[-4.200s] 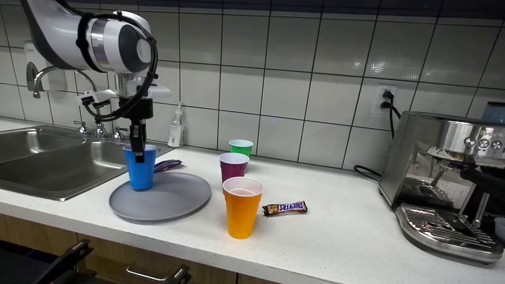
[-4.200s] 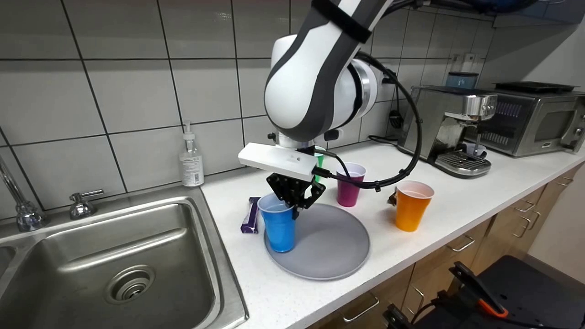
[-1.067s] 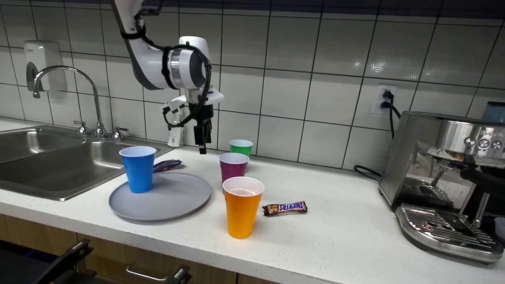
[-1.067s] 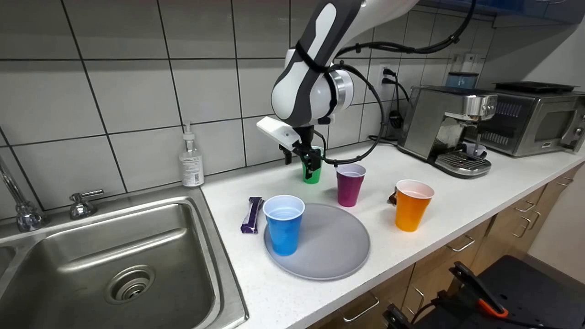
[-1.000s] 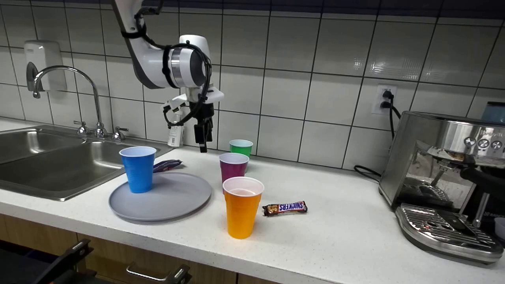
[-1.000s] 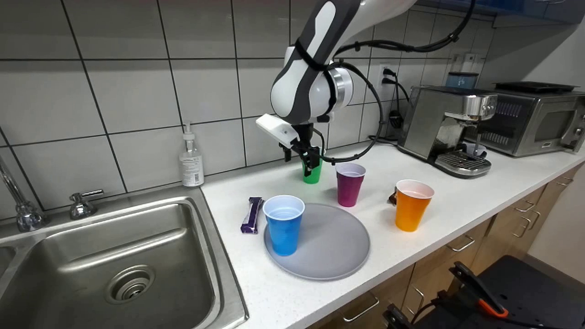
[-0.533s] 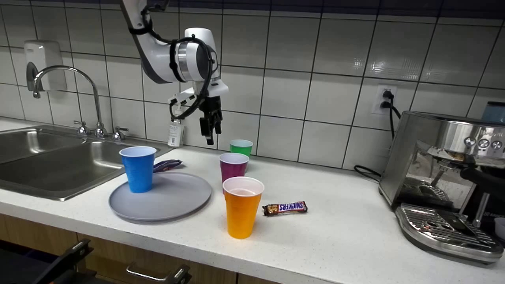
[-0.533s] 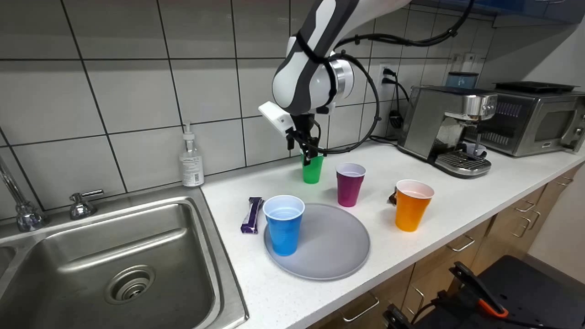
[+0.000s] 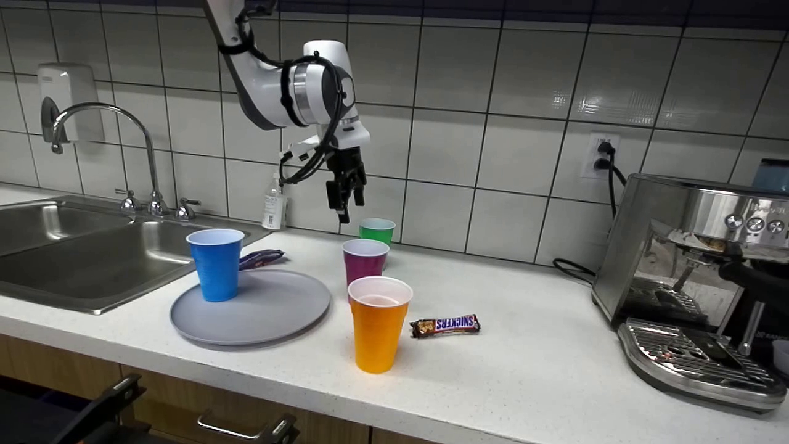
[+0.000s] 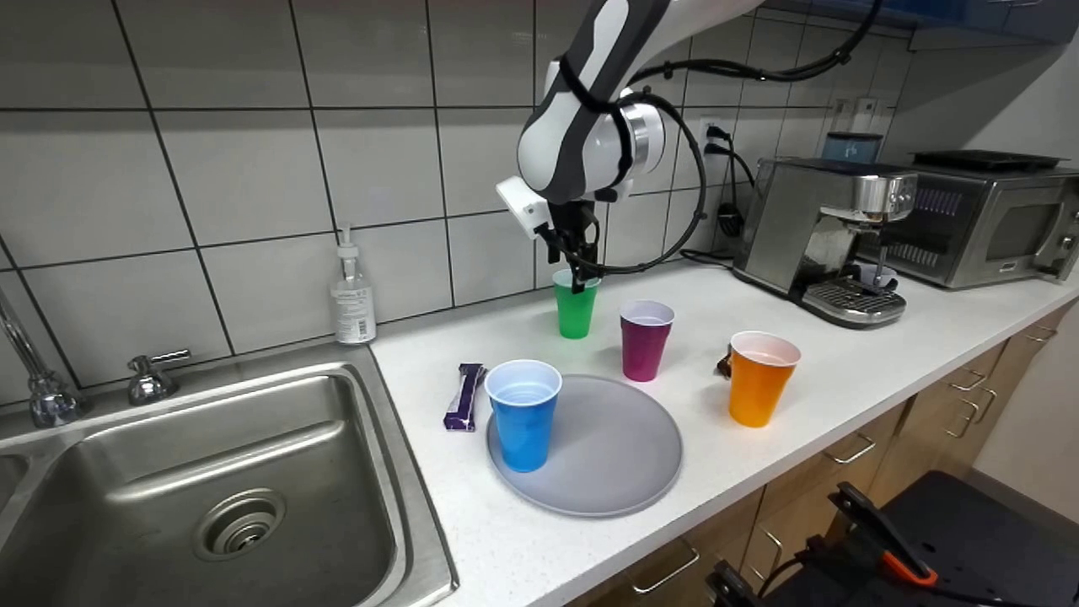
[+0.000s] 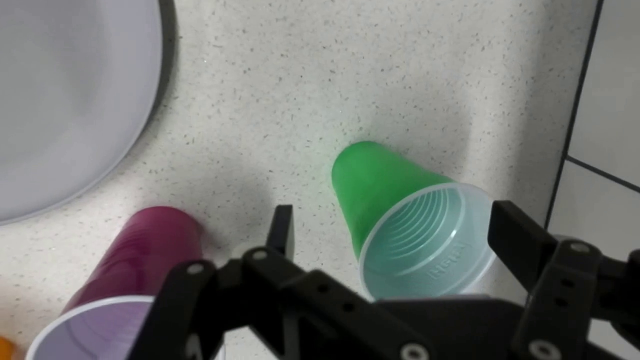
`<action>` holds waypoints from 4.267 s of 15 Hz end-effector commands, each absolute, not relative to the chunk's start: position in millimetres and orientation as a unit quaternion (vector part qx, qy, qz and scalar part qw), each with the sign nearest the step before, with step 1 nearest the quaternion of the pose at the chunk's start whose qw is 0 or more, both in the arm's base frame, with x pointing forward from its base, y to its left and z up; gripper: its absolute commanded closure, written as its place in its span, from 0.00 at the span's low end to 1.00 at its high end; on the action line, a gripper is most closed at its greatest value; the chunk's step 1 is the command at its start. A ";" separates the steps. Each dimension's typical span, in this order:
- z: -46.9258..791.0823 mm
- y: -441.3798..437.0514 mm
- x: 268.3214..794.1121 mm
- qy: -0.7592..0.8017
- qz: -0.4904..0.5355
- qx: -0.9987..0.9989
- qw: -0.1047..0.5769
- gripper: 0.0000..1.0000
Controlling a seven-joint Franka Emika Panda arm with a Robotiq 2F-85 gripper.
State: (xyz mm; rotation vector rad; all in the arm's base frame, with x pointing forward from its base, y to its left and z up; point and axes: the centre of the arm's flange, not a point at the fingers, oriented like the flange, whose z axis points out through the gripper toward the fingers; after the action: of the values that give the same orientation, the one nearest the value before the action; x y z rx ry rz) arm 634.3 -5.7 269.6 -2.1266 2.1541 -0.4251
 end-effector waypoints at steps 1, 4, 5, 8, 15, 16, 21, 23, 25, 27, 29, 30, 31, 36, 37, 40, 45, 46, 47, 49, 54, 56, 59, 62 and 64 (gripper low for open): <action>268.9 -11.5 638.9 0.730 -0.149 -0.666 0.034 0.00; 260.6 -18.1 638.0 0.750 -0.143 -0.645 0.029 0.00; 257.9 -19.6 637.9 0.755 -0.140 -0.639 0.030 0.00; 247.4 -20.9 638.6 0.770 -0.131 -0.623 0.033 0.00; 235.5 -24.6 637.1 0.797 -0.121 -0.591 0.039 0.00; 234.7 -25.0 637.4 0.799 -0.123 -0.587 0.039 0.00; 226.3 -26.8 637.8 0.804 -0.119 -0.581 0.036 0.00; 222.8 -28.3 637.8 0.806 -0.117 -0.579 0.034 0.00; 219.4 -29.5 638.2 0.808 -0.116 -0.577 0.032 0.00; 219.0 -30.3 637.7 0.809 -0.114 -0.576 0.031 0.00; 218.9 -30.4 637.4 0.809 -0.113 -0.576 0.031 0.28; 218.2 -30.0 637.9 0.809 -0.113 -0.576 0.031 0.34; 218.5 -29.8 638.0 0.809 -0.114 -0.576 0.031 0.42; 221.8 -29.2 637.8 0.807 -0.115 -0.578 0.031 0.81; 220.3 -28.8 638.7 0.807 -0.115 -0.578 0.031 0.90; 224.5 -29.4 636.3 0.807 -0.114 -0.579 0.033 1.00; 231.4 -24.4 632.4 0.797 -0.107 -0.593 0.039 0.99; 234.7 -19.7 629.1 0.790 -0.108 -0.603 0.041 0.99; 237.8 -15.4 626.9 0.785 -0.107 -0.609 0.044 0.99; 247.7 -5.7 620.6 0.771 -0.100 -0.627 0.053 0.99; 282.3 19.2 595.2 0.721 -0.086 -0.683 0.073 0.99; 297.1 24.5 580.7 0.705 -0.079 -0.700 0.078 0.99; 321.1 28.1 553.1 0.678 -0.075 -0.726 0.084 0.99; 340.4 26.6 526.7 0.660 -0.069 -0.744 0.082 0.99; 350.9 24.7 511.9 0.650 -0.064 -0.753 0.076 0.99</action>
State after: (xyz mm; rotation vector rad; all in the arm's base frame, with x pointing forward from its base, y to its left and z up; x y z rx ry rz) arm 548.5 32.6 324.0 -2.2073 1.9960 -0.2366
